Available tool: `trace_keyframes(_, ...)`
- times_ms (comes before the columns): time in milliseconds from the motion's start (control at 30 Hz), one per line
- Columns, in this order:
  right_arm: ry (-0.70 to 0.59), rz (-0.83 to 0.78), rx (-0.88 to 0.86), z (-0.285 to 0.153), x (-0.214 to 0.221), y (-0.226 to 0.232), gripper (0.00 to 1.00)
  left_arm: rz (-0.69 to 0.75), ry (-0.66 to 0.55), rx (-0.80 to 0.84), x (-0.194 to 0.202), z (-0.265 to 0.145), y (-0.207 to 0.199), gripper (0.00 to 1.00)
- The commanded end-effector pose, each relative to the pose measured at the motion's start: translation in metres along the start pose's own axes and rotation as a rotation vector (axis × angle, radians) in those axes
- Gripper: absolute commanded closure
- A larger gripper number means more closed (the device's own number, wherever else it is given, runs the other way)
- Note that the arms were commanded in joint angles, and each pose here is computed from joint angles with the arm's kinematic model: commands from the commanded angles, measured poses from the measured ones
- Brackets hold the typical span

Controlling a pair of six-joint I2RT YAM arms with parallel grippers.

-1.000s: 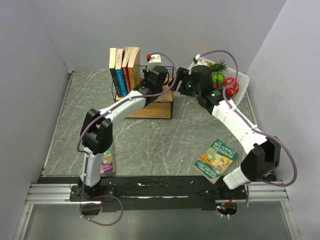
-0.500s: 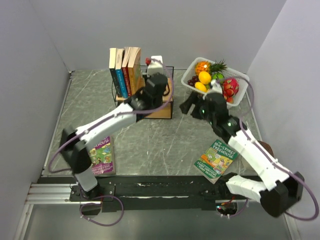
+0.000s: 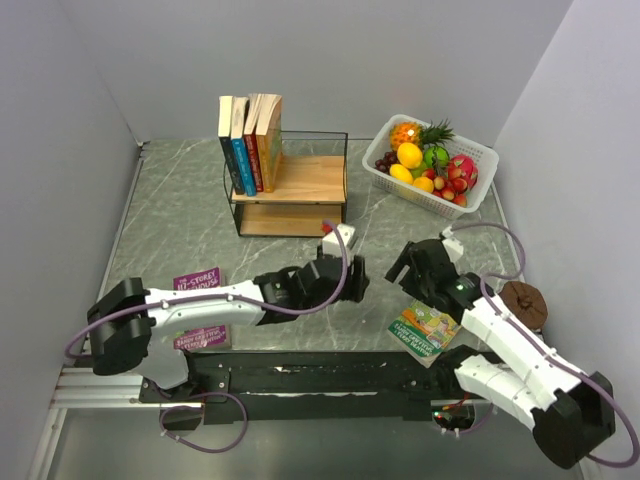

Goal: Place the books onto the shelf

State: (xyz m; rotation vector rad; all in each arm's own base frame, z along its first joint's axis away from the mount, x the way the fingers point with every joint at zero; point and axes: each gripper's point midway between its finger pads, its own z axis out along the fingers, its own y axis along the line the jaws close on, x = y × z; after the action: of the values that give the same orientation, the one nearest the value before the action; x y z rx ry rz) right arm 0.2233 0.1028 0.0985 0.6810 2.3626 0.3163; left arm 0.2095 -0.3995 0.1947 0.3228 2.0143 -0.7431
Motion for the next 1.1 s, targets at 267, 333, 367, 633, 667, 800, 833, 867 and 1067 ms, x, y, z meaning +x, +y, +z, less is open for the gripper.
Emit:
trace_keyframes(267, 0.011, 0.218, 0.402, -0.043, 0.022, -0.093, 0.06, -0.126, 0.196, 0.354, 0.066, 0.02, -0.053, 0.4)
trace_keyframes(333, 0.032, 0.28, 0.435, -0.048, 0.033, -0.104, 0.06, -0.14, 0.237, 0.376, 0.076, 0.02, -0.054, 0.39)
trace_keyframes(367, 0.053, 0.296, 0.449, -0.049, 0.041, -0.11, 0.06, -0.142, 0.246, 0.385, 0.08, 0.018, -0.053, 0.39)
trace_keyframes(633, 0.056, 0.385, 0.426, -0.067, 0.052, -0.123, 0.04, -0.177, 0.323, 0.531, 0.099, 0.013, -0.074, 0.36)
trace_keyframes(667, 0.06, 0.373, 0.441, -0.069, 0.052, -0.125, 0.03, -0.181, 0.332, 0.563, 0.1, 0.012, -0.08, 0.35)
trace_keyframes(800, 0.034, 0.334, 0.406, -0.065, 0.039, -0.113, 0.03, -0.165, 0.464, 0.62, 0.134, 0.016, -0.087, 0.31)
trace_keyframes(833, 0.017, 0.335, 0.382, -0.065, 0.035, -0.109, 0.03, -0.159, 0.474, 0.616, 0.138, 0.017, -0.086, 0.29)
trace_keyframes(867, -0.004, 0.344, 0.346, -0.065, 0.028, -0.101, 0.03, -0.142, 0.486, 0.578, 0.148, 0.022, -0.079, 0.25)
trace_keyframes(1067, -0.116, 0.337, 0.222, -0.083, -0.005, -0.083, 0.04, -0.138, 0.538, 0.466, 0.175, 0.041, -0.061, 0.22)
